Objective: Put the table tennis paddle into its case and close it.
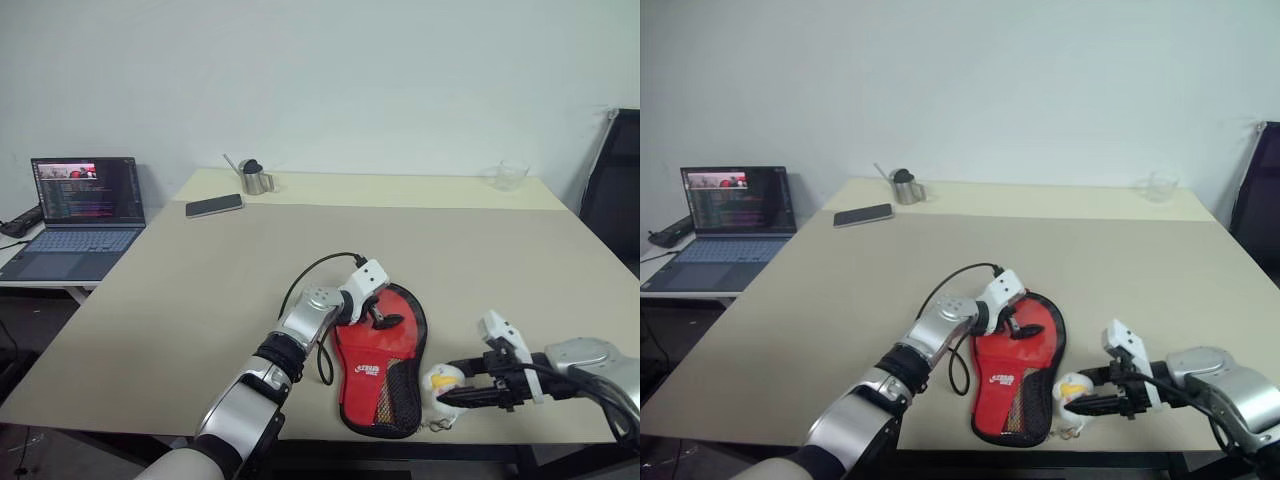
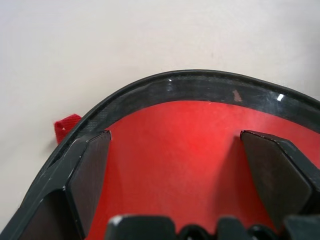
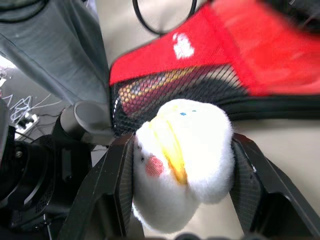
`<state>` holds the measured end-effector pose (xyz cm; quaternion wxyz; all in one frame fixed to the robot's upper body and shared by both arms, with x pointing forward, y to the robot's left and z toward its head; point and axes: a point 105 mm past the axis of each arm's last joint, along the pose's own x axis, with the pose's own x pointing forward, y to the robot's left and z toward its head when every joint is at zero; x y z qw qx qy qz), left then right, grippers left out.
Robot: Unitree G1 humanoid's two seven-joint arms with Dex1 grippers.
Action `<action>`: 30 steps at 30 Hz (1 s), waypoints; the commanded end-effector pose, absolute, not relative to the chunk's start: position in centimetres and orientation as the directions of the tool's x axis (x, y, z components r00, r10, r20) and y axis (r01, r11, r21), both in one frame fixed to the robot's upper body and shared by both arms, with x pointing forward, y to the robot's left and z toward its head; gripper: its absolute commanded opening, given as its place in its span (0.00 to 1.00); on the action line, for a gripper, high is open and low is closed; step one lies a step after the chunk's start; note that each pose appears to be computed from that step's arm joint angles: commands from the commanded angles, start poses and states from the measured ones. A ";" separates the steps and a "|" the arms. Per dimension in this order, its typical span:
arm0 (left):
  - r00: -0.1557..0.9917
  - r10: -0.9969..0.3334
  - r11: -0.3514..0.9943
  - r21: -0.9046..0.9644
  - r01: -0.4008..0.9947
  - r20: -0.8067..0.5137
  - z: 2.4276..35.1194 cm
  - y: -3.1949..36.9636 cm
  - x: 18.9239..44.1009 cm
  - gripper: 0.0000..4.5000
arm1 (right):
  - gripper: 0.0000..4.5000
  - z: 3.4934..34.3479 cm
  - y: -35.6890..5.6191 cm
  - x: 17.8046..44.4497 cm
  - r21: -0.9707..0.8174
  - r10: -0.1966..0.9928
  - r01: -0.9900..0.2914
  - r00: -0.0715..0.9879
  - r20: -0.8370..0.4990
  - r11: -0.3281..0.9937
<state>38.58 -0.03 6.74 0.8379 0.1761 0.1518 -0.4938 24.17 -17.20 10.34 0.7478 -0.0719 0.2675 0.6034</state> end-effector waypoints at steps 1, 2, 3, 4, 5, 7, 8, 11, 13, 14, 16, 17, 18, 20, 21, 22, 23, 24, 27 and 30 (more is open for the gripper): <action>0.451 -0.695 0.517 0.047 0.855 -0.561 3.1 4.0 37.4 1.00 | 0.58 13.6 -18.3 25.1 0.086 0.849 -0.975 0.131 -0.513 0.203; 0.442 -0.708 0.505 0.041 0.862 -0.551 3.6 4.1 37.1 1.00 | 0.58 14.0 -18.5 25.4 0.065 0.838 -0.979 0.131 -0.529 0.194; 0.443 -0.716 0.504 0.039 0.863 -0.539 4.0 4.1 36.9 1.00 | 0.58 14.2 -18.9 25.8 0.046 0.825 -0.981 0.131 -0.550 0.186; 0.463 -0.710 0.522 0.045 0.852 -0.530 4.4 4.5 36.9 1.00 | 0.58 14.1 -19.1 26.1 0.044 0.812 -0.984 0.118 -0.572 0.173; 0.481 -0.700 0.539 0.051 0.841 -0.528 4.5 4.9 37.0 1.00 | 0.63 13.7 -19.3 26.4 0.054 0.801 -0.985 0.103 -0.589 0.167; 0.502 -0.681 0.563 0.058 0.825 -0.533 4.4 5.4 37.0 1.00 | 0.72 12.9 -19.6 26.7 0.080 0.786 -0.985 0.074 -0.614 0.155; 0.506 -0.675 0.568 0.058 0.821 -0.538 4.3 5.5 36.9 1.00 | 0.79 12.6 -19.6 26.8 0.089 0.780 -0.985 0.062 -0.623 0.149; 0.511 -0.665 0.577 0.061 0.814 -0.545 3.9 5.7 36.6 1.00 | 0.99 12.3 -19.4 26.5 0.127 0.777 -0.986 0.006 -0.629 0.110; 0.514 -0.665 0.581 0.058 0.812 -0.542 4.0 5.7 36.6 1.00 | 0.99 12.5 -19.4 26.5 0.132 0.779 -0.986 -0.003 -0.627 0.102; 0.518 -0.666 0.582 0.059 0.811 -0.537 4.2 5.7 36.6 1.00 | 0.99 12.7 -19.5 26.8 0.109 0.778 -0.989 0.010 -0.629 0.102; 0.524 -0.681 0.580 0.061 0.812 -0.511 5.0 5.8 36.8 1.00 | 0.99 14.2 -19.3 27.6 0.063 0.800 -0.993 0.046 -0.598 0.104; 0.527 -0.692 0.572 0.071 0.817 -0.493 5.6 5.9 36.9 1.00 | 0.99 15.3 -18.9 28.2 0.035 0.816 -0.994 0.065 -0.574 0.105; 0.527 -0.702 0.562 0.083 0.823 -0.479 6.2 6.0 36.9 1.00 | 0.99 16.3 -18.6 28.6 0.012 0.830 -0.995 0.080 -0.552 0.104; 0.523 -0.729 0.536 0.107 0.838 -0.442 7.8 6.5 36.8 1.00 | 0.99 18.3 -17.9 29.3 -0.027 0.858 -0.995 0.096 -0.505 0.096; 0.520 -0.738 0.529 0.111 0.841 -0.430 8.3 6.7 36.8 1.00 | 0.99 18.8 -17.7 29.5 -0.035 0.865 -0.995 0.098 -0.492 0.093; 0.521 -0.748 0.525 0.113 0.844 -0.412 9.0 6.8 36.7 1.00 | 0.99 19.3 -17.5 29.6 -0.043 0.869 -0.995 0.100 -0.484 0.091; 0.519 -0.772 0.515 0.118 0.849 -0.367 10.7 7.6 36.6 1.00 | 0.99 19.9 -17.4 30.1 -0.071 0.867 -0.993 0.118 -0.484 0.096; 0.514 -0.796 0.499 0.133 0.856 -0.321 12.5 8.5 36.3 1.00 | 0.99 20.4 -17.4 30.6 -0.097 0.863 -0.990 0.139 -0.486 0.105; 0.504 -0.831 0.471 0.186 0.862 -0.234 16.4 11.3 35.2 1.00 | 0.99 20.8 -18.8 32.5 -0.165 0.817 -0.969 0.243 -0.523 0.182; 0.549 -0.794 0.517 0.188 0.835 -0.261 18.3 18.3 32.9 1.00 | 0.99 21.9 -22.5 34.2 -0.195 0.760 -0.926 0.377 -0.529 0.324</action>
